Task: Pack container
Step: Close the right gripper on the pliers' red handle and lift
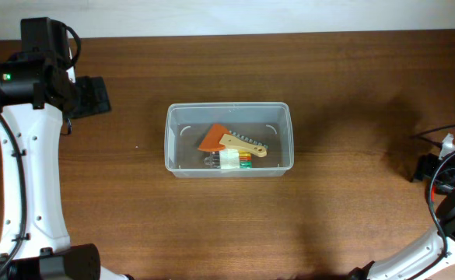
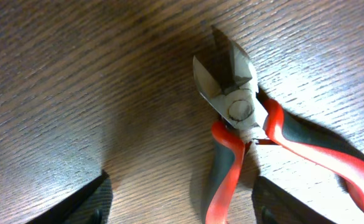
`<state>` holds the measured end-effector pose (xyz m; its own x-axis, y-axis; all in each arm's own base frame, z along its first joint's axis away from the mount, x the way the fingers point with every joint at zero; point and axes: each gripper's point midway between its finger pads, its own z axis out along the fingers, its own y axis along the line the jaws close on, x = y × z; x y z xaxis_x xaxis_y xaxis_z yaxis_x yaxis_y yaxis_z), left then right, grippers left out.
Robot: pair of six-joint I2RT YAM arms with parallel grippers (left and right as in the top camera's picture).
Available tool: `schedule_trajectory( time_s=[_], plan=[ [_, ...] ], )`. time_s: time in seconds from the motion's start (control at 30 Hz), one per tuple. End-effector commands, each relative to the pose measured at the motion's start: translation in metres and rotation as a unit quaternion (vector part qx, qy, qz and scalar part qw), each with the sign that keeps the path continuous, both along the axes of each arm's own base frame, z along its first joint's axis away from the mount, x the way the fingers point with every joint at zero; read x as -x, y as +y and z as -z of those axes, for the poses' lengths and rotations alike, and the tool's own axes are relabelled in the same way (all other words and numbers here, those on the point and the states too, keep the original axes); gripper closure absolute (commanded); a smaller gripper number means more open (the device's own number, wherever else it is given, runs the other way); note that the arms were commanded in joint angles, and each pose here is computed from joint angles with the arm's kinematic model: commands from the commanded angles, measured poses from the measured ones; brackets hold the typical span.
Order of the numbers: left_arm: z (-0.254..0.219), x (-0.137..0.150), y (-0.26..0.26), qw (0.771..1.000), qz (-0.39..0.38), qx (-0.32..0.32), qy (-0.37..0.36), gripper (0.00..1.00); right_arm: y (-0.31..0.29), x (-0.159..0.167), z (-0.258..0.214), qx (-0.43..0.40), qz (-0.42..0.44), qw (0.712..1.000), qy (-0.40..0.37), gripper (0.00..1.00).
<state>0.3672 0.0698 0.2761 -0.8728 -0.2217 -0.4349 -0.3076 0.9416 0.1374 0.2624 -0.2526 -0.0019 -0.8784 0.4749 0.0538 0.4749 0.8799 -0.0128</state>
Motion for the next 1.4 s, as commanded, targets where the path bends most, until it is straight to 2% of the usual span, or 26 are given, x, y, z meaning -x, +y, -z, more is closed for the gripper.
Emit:
schedule_trajectory(
  time_s=[0.0,0.1,0.27,0.47,0.97,1.37],
  plan=[
    [-0.01,0.001,0.002,1.0,0.0,-0.007,-0.013,0.01,0.002,0.002,0.009,-0.005,0.004,1.0,0.009,0.31],
    [-0.01,0.001,0.002,1.0,0.0,-0.007,-0.013,0.01,0.001,0.002,0.009,-0.004,0.014,1.0,0.009,0.37],
    [-0.01,0.001,0.002,1.0,0.0,-0.007,-0.013,0.01,0.002,0.003,0.009,-0.005,0.015,1.0,0.01,0.55],
    [-0.01,0.001,0.002,1.0,0.0,-0.007,-0.013,0.01,0.002,0.003,0.008,-0.005,0.019,1.0,0.011,0.6],
    [-0.01,0.001,0.002,1.0,0.0,-0.007,-0.013,0.01,0.003,0.003,0.008,-0.006,0.029,0.999,0.012,0.86],
    [-0.01,0.001,0.002,1.0,0.0,-0.007,-0.013,0.01,-0.003,-0.004,-0.008,-0.003,0.037,0.999,0.008,0.9]
  ],
)
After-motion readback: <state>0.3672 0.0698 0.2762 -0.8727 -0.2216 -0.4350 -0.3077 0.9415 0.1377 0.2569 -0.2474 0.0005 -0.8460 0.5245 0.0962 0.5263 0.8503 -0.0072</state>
